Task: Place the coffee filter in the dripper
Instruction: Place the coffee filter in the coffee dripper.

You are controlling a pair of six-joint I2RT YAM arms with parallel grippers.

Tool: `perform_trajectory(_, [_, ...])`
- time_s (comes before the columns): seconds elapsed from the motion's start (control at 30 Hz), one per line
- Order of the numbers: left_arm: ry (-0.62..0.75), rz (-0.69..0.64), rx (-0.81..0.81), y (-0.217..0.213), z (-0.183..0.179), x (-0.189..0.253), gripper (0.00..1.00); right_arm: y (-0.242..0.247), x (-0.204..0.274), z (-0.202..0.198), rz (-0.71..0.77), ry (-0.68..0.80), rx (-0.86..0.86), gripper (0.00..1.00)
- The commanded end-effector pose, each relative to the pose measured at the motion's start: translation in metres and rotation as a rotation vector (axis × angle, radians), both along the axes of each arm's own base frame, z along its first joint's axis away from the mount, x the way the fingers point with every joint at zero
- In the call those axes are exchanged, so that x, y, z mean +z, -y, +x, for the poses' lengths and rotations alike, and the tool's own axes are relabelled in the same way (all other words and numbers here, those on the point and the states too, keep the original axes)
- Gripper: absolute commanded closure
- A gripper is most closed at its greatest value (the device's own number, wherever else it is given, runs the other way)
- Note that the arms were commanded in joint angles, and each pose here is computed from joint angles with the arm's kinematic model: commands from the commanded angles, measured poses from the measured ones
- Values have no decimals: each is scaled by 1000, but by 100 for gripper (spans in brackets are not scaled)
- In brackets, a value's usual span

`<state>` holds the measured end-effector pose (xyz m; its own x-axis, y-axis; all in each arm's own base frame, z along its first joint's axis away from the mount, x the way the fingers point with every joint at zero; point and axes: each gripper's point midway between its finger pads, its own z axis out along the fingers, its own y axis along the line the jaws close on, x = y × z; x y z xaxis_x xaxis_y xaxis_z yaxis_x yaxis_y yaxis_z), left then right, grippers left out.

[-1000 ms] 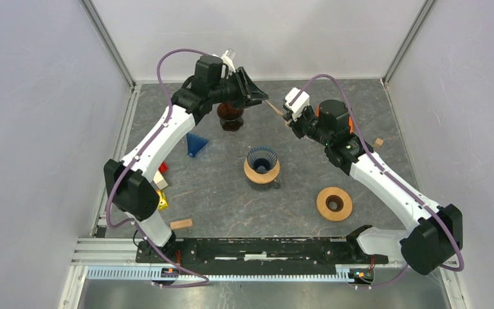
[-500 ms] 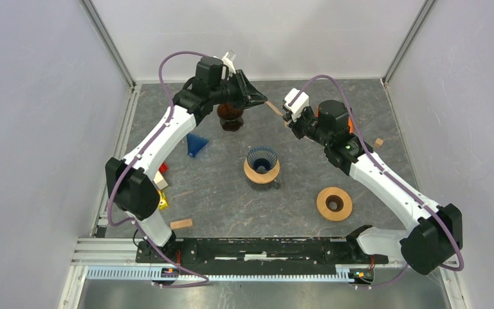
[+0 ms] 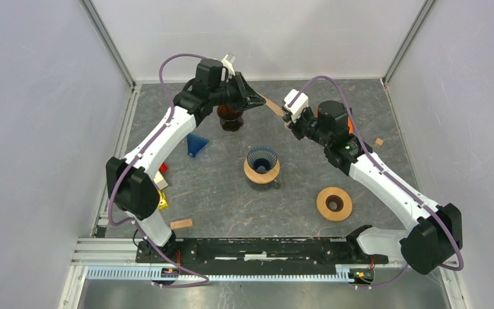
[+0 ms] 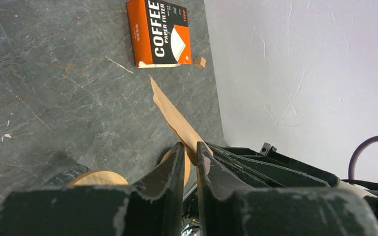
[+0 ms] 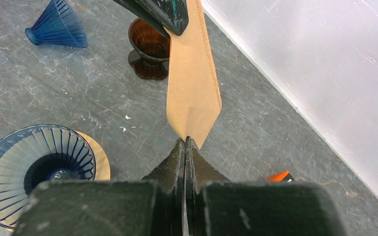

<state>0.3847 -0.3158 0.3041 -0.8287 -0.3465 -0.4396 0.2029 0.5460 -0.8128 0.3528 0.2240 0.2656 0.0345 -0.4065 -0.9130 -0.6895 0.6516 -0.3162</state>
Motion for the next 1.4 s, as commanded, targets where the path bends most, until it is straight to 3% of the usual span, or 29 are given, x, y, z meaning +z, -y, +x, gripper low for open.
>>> perform_trajectory(0.0, [24,-62,-8,1,-1,19,79,-3,8,3,12,35,3,100])
perform_trajectory(0.57, [28,-78,-28,2,-6,18,76,-2,4,4,4,32,-1,100])
perform_trajectory(1.1, [37,-87,-26,-2,-10,22,62,0,-1,5,-12,29,-7,100])
perform_trajectory(1.37, [33,-91,-25,-3,-14,22,61,0,-4,6,-19,26,-9,100])
